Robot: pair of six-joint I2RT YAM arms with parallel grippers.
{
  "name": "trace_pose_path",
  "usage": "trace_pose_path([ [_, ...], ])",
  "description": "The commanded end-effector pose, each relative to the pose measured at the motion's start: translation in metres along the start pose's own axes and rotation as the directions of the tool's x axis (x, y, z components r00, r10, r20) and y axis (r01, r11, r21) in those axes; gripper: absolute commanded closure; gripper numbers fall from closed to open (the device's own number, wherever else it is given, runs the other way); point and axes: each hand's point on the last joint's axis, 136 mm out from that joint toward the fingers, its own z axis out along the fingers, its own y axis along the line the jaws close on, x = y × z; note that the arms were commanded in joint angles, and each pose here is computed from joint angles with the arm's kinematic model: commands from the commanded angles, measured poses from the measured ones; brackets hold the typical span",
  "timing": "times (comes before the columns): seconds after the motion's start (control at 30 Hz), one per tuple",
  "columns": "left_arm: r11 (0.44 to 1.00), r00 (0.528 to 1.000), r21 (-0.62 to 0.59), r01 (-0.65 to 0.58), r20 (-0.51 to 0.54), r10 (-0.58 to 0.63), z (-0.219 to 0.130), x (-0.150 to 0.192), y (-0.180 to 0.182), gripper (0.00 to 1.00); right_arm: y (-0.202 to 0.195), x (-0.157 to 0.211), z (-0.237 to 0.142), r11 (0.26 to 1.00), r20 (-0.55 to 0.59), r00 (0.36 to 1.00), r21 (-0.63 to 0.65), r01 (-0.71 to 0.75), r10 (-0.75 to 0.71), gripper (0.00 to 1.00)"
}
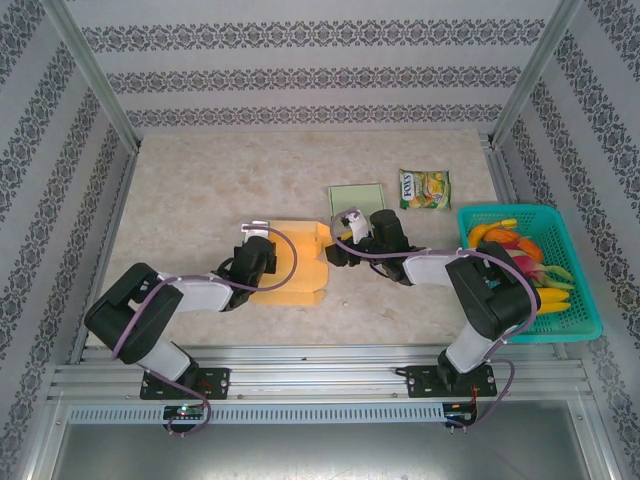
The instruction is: Fold the paper box
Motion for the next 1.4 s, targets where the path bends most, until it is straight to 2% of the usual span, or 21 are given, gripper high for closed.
trace_pose_path([
  [0.0, 1.0, 0.999, 0.008, -0.006, 0.036, 0.006, 0.005, -0.013, -0.007, 0.75, 0.0, -0.012, 0.002, 1.0, 0.027, 1.0, -0.025, 0.015, -0.014, 0.41],
  [0.17, 0.997, 1.0, 0.076, -0.008, 0.02, 0.006, 0.002, -0.009, -0.016, 0.71, 0.0, -0.024, -0.008, 1.0, 0.057, 0.998, 0.006, 0.016, -0.017, 0.4],
  [0.27, 0.996, 1.0, 0.095, -0.005, 0.018, 0.003, -0.006, -0.008, -0.015, 0.56, 0.0, -0.035, -0.02, 0.998, 0.072, 0.996, 0.051, 0.041, -0.045, 0.4],
  [0.33, 0.996, 1.0, 0.089, -0.003, 0.027, 0.0, -0.014, -0.01, -0.01, 0.52, -0.002, -0.042, -0.029, 0.994, 0.074, 0.996, 0.097, 0.051, -0.058, 0.4],
  [0.43, 0.996, 0.999, 0.083, 0.02, 0.026, -0.022, -0.025, -0.016, 0.003, 0.52, -0.002, -0.054, -0.043, 0.97, 0.003, 0.994, 0.22, 0.105, -0.108, 0.4],
  [0.57, 0.988, 0.989, 0.062, 0.139, 0.038, -0.142, -0.039, -0.026, 0.024, 0.51, 0.011, -0.072, -0.056, 0.927, -0.11, 0.977, 0.311, 0.21, -0.184, 0.38],
  [0.73, 0.969, 0.969, 0.069, 0.236, 0.056, -0.239, -0.059, -0.034, 0.04, 0.49, 0.022, -0.085, -0.042, 0.923, -0.267, 0.935, 0.241, 0.299, -0.233, 0.37],
  [0.93, 0.962, 0.962, 0.093, 0.257, 0.073, -0.264, -0.062, -0.04, 0.047, 0.48, 0.037, -0.104, -0.015, 0.942, -0.316, 0.906, 0.089, 0.324, -0.282, 0.38],
  [1.13, 0.958, 0.965, 0.144, 0.248, 0.045, -0.257, -0.039, -0.043, 0.039, 0.45, 0.02, -0.1, 0.008, 0.956, -0.403, 0.882, 0.053, 0.288, -0.244, 0.38],
  [1.37, 0.96, 0.974, 0.176, 0.217, 0.03, -0.225, -0.002, -0.046, 0.032, 0.45, 0.003, -0.093, 0.021, 0.978, -0.426, 0.885, 0.008, 0.21, -0.187, 0.38],
])
